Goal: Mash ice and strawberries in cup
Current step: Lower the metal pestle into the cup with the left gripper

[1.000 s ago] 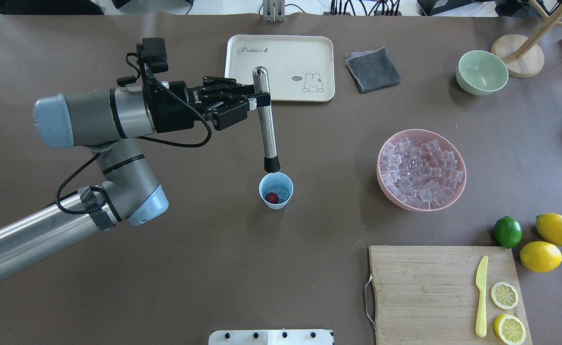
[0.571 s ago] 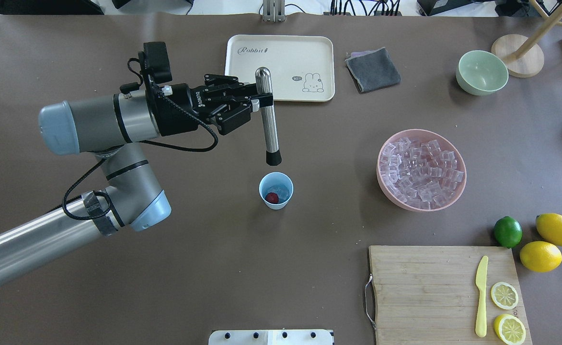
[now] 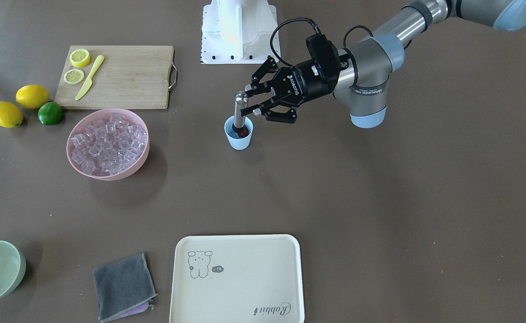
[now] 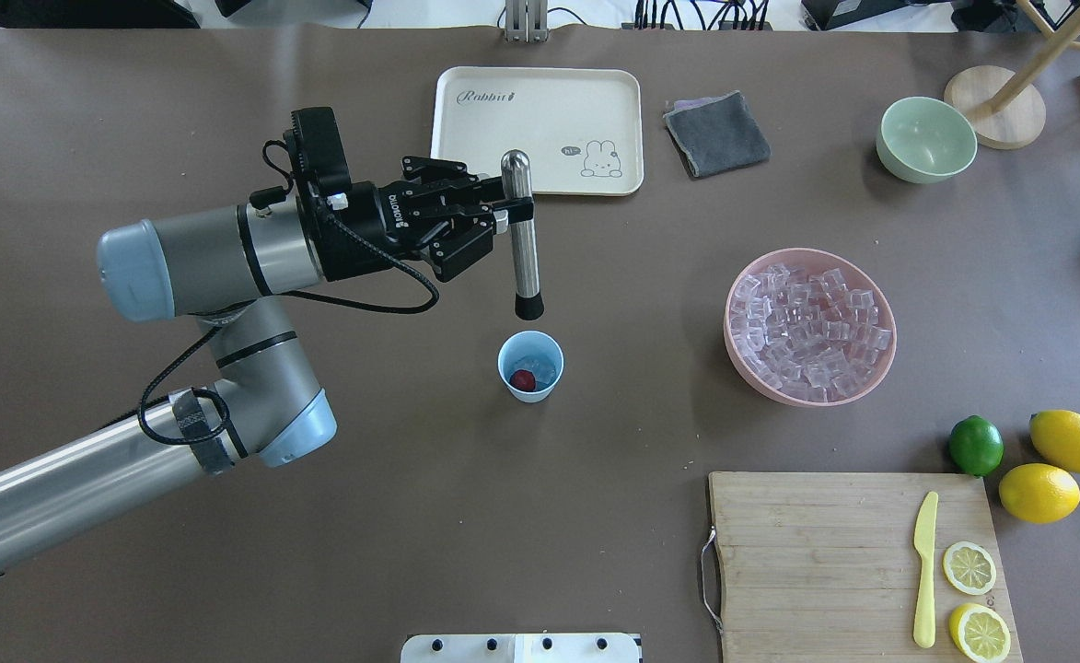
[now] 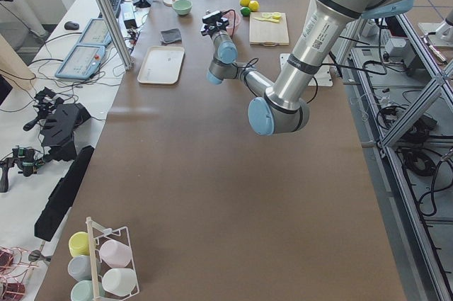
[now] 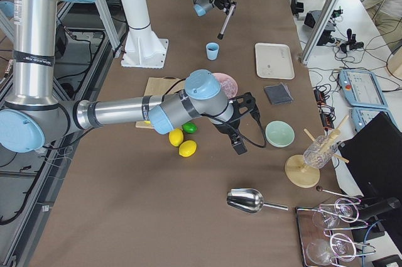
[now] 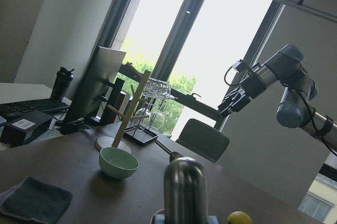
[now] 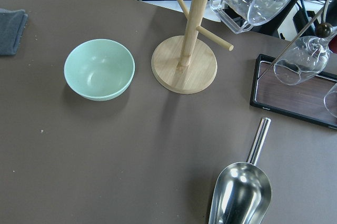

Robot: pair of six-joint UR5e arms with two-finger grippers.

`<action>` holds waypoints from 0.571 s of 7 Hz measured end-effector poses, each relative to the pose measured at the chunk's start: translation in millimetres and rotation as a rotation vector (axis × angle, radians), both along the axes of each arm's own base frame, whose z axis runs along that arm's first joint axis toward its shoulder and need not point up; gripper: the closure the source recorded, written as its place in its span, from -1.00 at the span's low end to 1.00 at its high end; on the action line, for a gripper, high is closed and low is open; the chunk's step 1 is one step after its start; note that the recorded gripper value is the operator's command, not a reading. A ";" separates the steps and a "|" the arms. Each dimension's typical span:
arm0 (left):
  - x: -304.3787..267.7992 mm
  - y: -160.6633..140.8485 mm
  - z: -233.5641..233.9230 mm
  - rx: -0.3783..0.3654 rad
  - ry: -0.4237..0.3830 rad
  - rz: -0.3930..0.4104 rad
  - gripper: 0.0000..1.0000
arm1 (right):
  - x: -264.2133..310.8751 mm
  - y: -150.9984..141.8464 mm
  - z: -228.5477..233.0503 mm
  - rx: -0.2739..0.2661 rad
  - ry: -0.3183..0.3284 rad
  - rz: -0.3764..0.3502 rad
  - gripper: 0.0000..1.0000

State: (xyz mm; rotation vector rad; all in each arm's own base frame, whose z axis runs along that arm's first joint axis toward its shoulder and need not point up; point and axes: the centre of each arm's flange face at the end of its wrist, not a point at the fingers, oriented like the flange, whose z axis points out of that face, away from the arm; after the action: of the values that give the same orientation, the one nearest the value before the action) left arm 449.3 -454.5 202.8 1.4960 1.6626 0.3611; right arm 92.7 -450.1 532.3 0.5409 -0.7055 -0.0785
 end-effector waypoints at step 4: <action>14.2 18.3 17.7 0.008 -0.022 -0.011 1.00 | 0.3 0.6 1.8 0.002 0.002 0.002 -1.00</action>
State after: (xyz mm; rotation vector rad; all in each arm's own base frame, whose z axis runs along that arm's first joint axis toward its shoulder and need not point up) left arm 463.4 -436.2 220.5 1.5012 1.6364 0.3770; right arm 93.0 -449.6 534.1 0.5432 -0.7028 -0.0780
